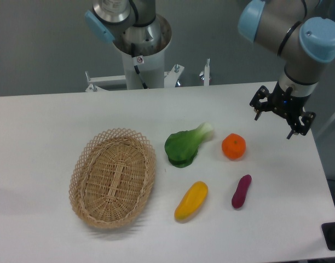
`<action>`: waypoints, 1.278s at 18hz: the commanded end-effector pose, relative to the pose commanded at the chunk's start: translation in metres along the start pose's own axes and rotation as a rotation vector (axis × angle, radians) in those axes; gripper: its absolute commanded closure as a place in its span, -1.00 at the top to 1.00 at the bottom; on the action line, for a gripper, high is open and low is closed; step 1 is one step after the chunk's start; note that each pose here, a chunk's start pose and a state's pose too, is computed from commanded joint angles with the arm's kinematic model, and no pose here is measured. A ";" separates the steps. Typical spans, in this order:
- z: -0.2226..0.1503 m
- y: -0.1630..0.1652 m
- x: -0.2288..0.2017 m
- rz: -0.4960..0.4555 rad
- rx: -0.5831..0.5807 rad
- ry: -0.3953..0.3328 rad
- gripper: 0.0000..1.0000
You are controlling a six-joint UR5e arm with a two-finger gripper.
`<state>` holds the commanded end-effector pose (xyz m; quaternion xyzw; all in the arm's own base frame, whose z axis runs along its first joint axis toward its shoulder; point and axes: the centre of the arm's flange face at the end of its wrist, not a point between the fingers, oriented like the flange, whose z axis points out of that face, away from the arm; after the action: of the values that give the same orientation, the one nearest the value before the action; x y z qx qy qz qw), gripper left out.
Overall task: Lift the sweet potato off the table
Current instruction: 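Move the open gripper down over the purple sweet potato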
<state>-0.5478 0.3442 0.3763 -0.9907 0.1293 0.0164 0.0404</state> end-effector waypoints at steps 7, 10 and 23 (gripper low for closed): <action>0.008 0.000 0.003 -0.027 0.013 0.007 1.00; 0.025 -0.003 0.002 -0.111 0.011 0.034 1.00; 0.137 -0.071 0.005 -0.183 0.045 -0.086 1.00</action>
<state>-0.5279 0.4230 0.2447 -0.9955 0.0368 0.0523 0.0695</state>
